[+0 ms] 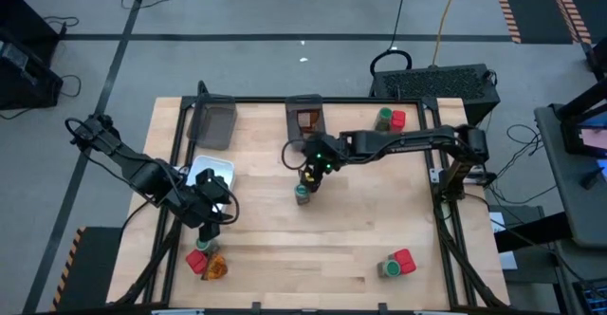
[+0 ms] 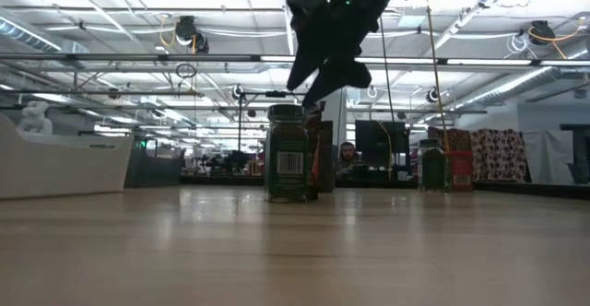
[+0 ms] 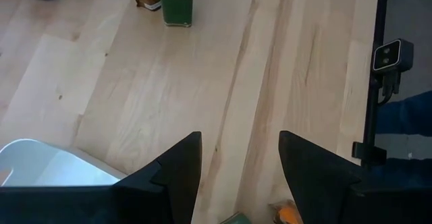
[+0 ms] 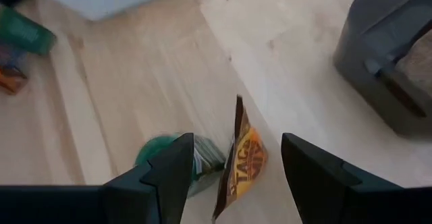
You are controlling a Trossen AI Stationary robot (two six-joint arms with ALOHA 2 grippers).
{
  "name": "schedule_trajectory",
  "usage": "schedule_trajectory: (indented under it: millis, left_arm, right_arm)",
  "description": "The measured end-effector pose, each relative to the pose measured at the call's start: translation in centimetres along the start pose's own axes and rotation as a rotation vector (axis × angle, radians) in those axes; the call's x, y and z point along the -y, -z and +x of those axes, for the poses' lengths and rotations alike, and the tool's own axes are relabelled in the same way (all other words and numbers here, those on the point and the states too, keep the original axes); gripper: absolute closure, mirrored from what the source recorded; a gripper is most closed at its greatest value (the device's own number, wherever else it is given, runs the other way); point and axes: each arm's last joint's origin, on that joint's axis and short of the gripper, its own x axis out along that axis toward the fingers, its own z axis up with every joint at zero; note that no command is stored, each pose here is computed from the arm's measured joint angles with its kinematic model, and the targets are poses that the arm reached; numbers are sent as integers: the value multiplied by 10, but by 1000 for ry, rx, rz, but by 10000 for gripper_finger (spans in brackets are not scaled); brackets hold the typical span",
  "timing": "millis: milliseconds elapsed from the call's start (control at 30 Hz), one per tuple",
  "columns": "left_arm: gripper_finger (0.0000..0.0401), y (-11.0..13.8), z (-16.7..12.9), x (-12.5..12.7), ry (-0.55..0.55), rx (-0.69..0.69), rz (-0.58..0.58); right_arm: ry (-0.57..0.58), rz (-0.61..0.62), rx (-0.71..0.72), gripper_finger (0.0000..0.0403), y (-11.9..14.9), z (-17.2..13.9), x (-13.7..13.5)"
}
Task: Sort spices by type
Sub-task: Put the top brown seasoning bag into the middle black bin
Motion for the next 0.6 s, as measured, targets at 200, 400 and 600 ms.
schedule_trajectory:
  millis: [200, 400, 600]
  left_arm:
    - [198, 0, 0, 0, 2, 2, -6]
    - [198, 0, 0, 0, 3, 2, -6]
    - [198, -1, 0, 1, 7, 7, -8]
  right_arm:
    - [-3, -10, 1, 197, 3, 16, -5]
    - [26, -9, -25, 197, 8, 31, -5]
    - [46, 34, -23, 197, 11, 49, -2]
